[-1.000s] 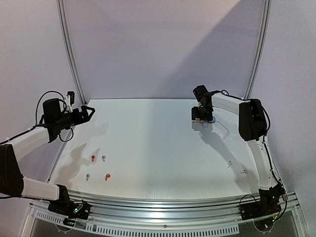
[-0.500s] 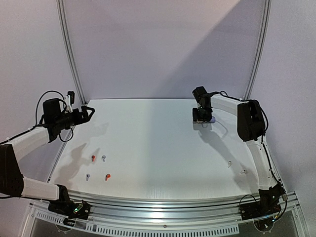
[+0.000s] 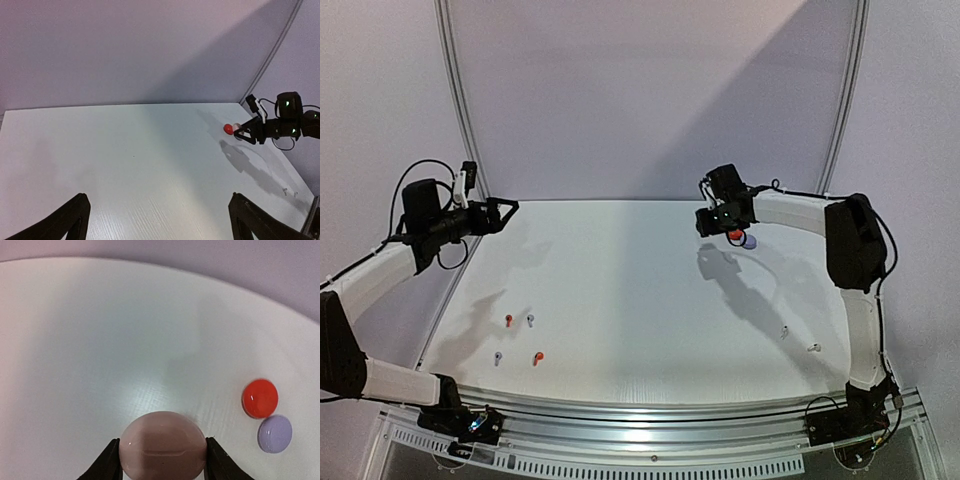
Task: Insert the wireless bluetooth earbuds into the charging case
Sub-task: Pick up the charging case from the corner of the board, then pass from the right arm to the left
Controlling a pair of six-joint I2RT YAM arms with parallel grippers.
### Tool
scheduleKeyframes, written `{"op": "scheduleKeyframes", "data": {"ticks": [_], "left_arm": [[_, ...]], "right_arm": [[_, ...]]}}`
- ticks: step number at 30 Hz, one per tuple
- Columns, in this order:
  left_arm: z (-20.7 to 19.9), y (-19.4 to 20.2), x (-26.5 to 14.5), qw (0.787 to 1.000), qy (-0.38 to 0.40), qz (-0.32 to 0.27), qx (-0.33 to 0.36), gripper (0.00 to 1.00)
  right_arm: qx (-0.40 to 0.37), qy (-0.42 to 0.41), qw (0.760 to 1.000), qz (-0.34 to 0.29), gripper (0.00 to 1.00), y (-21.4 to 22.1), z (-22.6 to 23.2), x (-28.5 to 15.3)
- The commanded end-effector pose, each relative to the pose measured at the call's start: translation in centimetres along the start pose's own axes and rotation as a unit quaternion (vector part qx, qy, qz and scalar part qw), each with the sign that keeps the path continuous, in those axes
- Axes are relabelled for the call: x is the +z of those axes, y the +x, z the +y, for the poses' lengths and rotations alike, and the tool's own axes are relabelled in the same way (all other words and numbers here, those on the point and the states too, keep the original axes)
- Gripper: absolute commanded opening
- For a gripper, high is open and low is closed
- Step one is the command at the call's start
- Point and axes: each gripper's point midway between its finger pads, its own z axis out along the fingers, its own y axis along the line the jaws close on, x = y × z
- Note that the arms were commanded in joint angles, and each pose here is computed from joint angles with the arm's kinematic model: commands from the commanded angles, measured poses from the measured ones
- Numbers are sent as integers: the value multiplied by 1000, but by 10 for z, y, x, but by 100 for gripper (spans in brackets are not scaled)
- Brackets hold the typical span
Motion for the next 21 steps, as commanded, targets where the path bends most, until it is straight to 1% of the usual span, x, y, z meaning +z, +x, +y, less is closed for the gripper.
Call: {"op": "scheduleKeyframes", "data": {"ticks": [1,5,9,12,15,17,19,21], "left_arm": [[-65,-23,8,992,116,16,50,98],[-123,-34,7,973,217,46,62,97],[-165,-53,3,956,281,53,72,94],[-186,-57,1,945,307,55,94,91],[-201,-58,-1,936,335,60,90,90],[-210,-61,-5,929,354,58,91,89],[-213,-60,-1,929,352,59,96,87],[-213,-56,10,935,335,67,97,82]], "right_arm": [[-132,-108,952,-254,30,-108,118,-144],[-204,-152,904,-344,30,-125,189,-215],[-260,-167,864,-398,31,-124,237,-256],[-301,-174,836,-424,31,-116,265,-276],[-345,-184,808,-441,31,-103,291,-291],[-364,-177,798,-446,31,-100,299,-293],[-377,-173,791,-450,30,-99,306,-296],[-384,-184,780,-459,30,-98,313,-302]]}}
